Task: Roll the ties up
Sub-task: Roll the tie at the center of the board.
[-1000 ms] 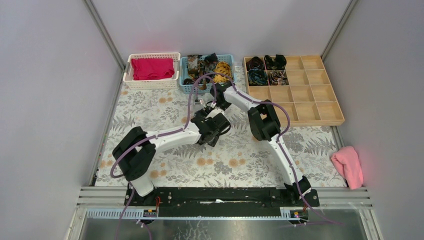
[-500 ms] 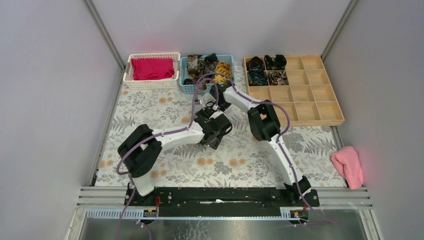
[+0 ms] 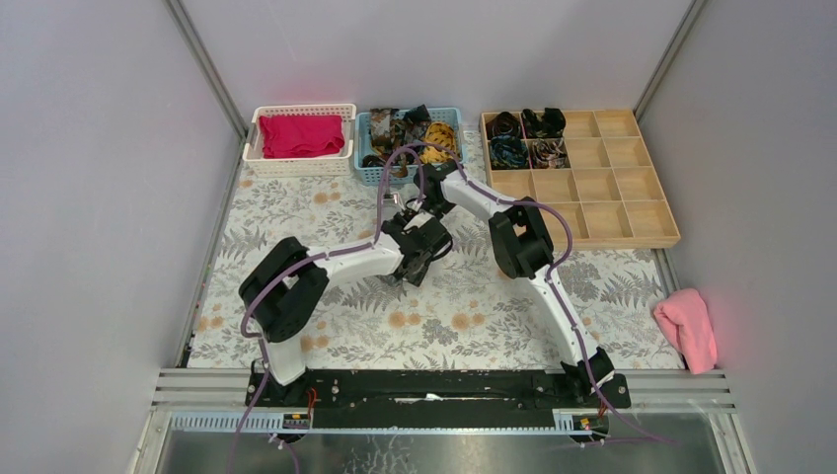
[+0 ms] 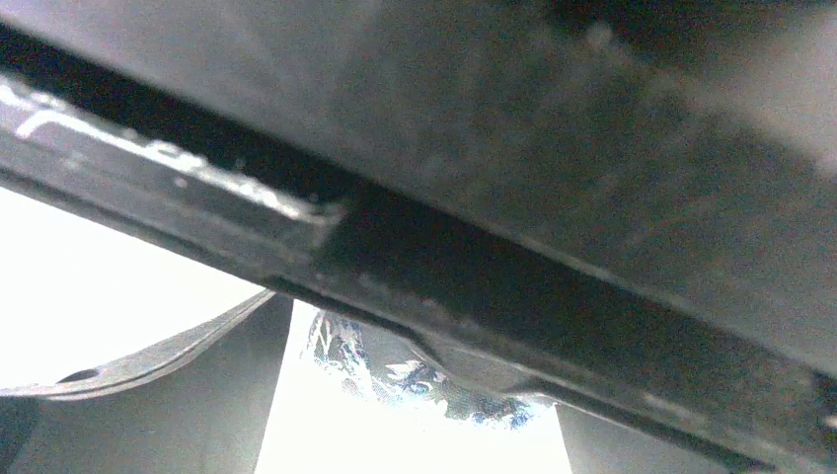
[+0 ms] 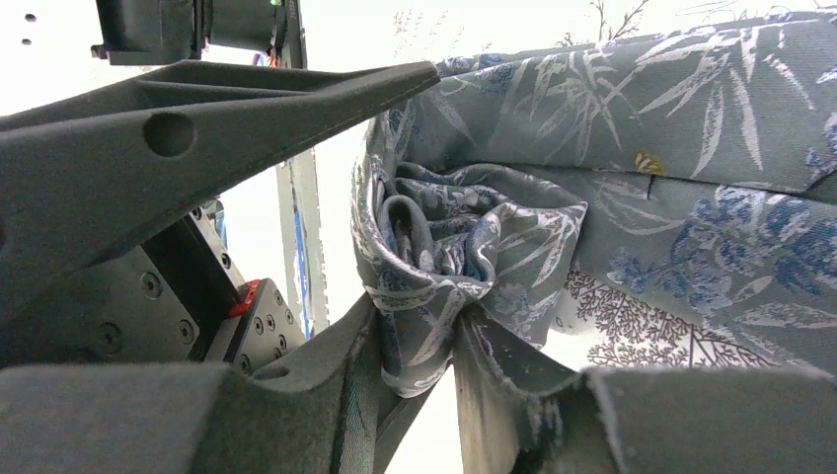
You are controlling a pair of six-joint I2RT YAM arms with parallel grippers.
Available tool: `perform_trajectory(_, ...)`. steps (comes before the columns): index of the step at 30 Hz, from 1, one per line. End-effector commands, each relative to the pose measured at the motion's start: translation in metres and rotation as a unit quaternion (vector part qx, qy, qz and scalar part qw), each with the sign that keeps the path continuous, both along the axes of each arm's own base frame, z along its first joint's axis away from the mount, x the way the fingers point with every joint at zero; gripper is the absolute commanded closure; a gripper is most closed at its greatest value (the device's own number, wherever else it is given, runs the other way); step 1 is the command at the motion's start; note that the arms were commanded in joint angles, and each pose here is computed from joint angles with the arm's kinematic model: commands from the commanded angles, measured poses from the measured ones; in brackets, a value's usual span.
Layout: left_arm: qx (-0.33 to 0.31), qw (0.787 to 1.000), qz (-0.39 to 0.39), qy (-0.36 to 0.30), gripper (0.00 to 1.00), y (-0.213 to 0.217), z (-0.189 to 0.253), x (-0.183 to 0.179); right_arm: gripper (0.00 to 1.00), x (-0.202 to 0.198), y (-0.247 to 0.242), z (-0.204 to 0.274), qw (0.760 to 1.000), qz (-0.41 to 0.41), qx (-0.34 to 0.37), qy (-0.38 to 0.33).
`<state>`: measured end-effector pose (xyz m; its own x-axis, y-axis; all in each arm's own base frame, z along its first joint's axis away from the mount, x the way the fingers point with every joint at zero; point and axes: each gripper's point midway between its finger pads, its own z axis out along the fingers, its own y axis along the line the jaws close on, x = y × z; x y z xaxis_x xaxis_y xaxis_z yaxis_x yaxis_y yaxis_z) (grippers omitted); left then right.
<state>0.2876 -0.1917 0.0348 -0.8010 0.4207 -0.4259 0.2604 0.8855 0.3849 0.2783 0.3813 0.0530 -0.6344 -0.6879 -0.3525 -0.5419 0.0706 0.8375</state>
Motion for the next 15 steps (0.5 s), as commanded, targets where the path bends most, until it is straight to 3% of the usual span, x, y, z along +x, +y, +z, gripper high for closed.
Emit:
perform_trajectory(1,-0.016,0.999,0.015,-0.031,0.02,0.002,0.007,0.024,0.85,-0.006,0.001,0.006,1.000,0.004,-0.004,0.013)
perform_trajectory(6,-0.005,1.000,0.024,-0.008,0.02,0.009,-0.013,0.028,0.85,-0.007,0.002,0.009,1.000,0.006,0.000,0.011)
perform_trajectory(10,-0.034,0.999,0.025,0.016,0.02,0.007,-0.025,0.023,0.85,-0.006,0.002,0.008,1.000,0.009,-0.003,0.013)
perform_trajectory(15,-0.050,0.996,0.048,0.048,0.14,0.014,-0.038,0.015,0.85,-0.009,0.002,0.008,1.000,0.011,-0.001,0.019)
